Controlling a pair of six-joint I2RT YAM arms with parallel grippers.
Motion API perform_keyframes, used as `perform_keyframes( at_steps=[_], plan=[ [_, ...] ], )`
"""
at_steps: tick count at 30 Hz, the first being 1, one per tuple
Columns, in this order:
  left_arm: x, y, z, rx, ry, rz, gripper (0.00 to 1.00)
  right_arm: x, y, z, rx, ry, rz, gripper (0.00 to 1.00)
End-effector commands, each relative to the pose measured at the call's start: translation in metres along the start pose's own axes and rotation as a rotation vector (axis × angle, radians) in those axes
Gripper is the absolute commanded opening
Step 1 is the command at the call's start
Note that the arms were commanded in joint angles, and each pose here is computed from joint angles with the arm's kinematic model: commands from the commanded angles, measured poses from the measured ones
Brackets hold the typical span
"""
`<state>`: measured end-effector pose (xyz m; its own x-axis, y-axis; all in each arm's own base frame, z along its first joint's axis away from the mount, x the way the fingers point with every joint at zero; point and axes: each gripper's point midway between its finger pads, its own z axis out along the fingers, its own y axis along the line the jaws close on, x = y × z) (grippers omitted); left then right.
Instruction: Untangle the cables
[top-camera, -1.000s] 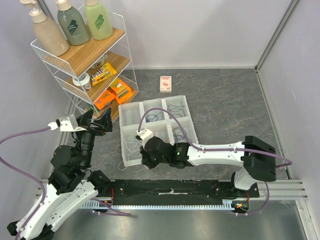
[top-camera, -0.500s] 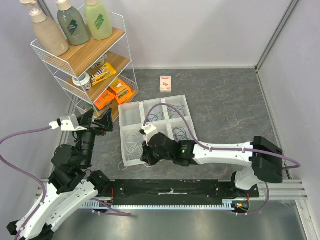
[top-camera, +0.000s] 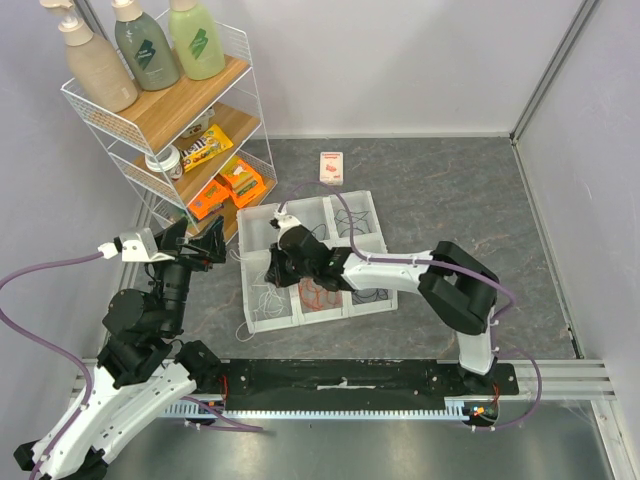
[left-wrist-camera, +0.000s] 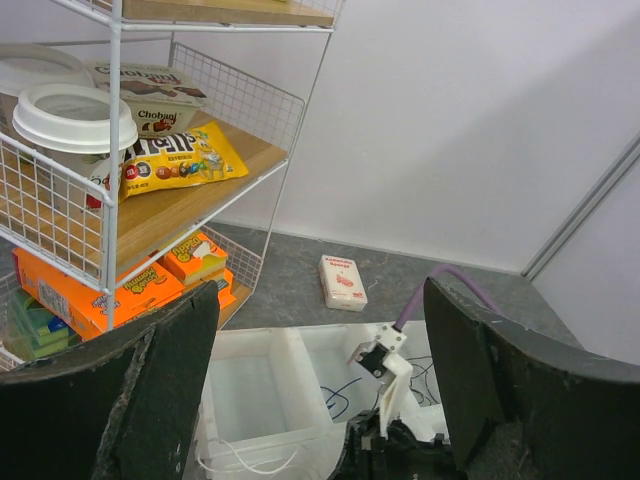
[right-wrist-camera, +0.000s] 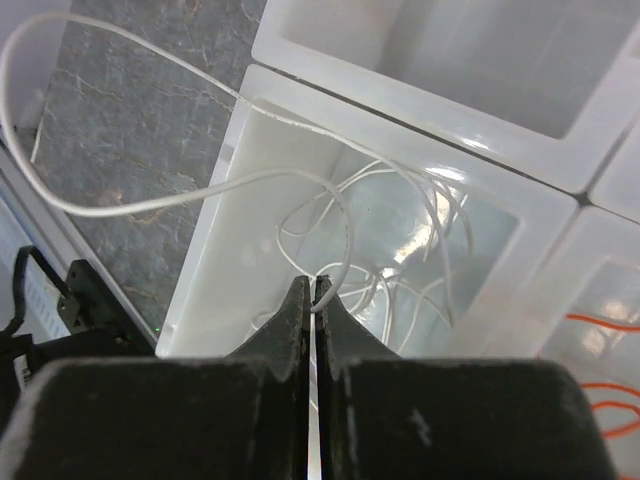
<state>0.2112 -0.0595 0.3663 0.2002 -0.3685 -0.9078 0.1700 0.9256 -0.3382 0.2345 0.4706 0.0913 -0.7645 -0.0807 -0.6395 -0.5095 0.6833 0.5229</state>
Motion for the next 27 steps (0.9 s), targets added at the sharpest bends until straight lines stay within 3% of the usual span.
perform_keyframes(
  at_steps=[1, 3, 11, 15, 21, 24, 27],
  plan=[
    [-0.013, 0.002, 0.002, -0.018, -0.04, 0.005, 0.89, -0.01, 0.015, 0.012, -0.023, -0.02, -0.08, 0.0],
    [-0.012, 0.002, 0.002, -0.018, -0.038, 0.006, 0.89, -0.007, 0.013, 0.01, 0.018, -0.021, -0.146, 0.03],
    [-0.012, 0.001, 0.002, -0.013, -0.038, 0.005, 0.89, -0.007, 0.02, -0.038, 0.068, 0.018, -0.287, 0.51],
    [-0.014, 0.003, 0.002, -0.022, -0.043, 0.01, 0.89, 0.003, 0.039, -0.063, 0.047, 0.005, -0.385, 0.66],
    [-0.02, 0.01, -0.001, -0.048, -0.067, 0.01, 0.89, 0.051, 0.071, -0.051, 0.018, 0.016, -0.527, 0.76],
    [-0.021, 0.013, -0.002, -0.058, -0.071, 0.016, 0.89, 0.077, 0.093, -0.047, 0.055, -0.039, -0.642, 0.77],
    [-0.022, 0.014, -0.002, -0.063, -0.076, 0.018, 0.89, 0.084, 0.097, -0.037, 0.111, -0.045, -0.54, 0.74]
  ],
)
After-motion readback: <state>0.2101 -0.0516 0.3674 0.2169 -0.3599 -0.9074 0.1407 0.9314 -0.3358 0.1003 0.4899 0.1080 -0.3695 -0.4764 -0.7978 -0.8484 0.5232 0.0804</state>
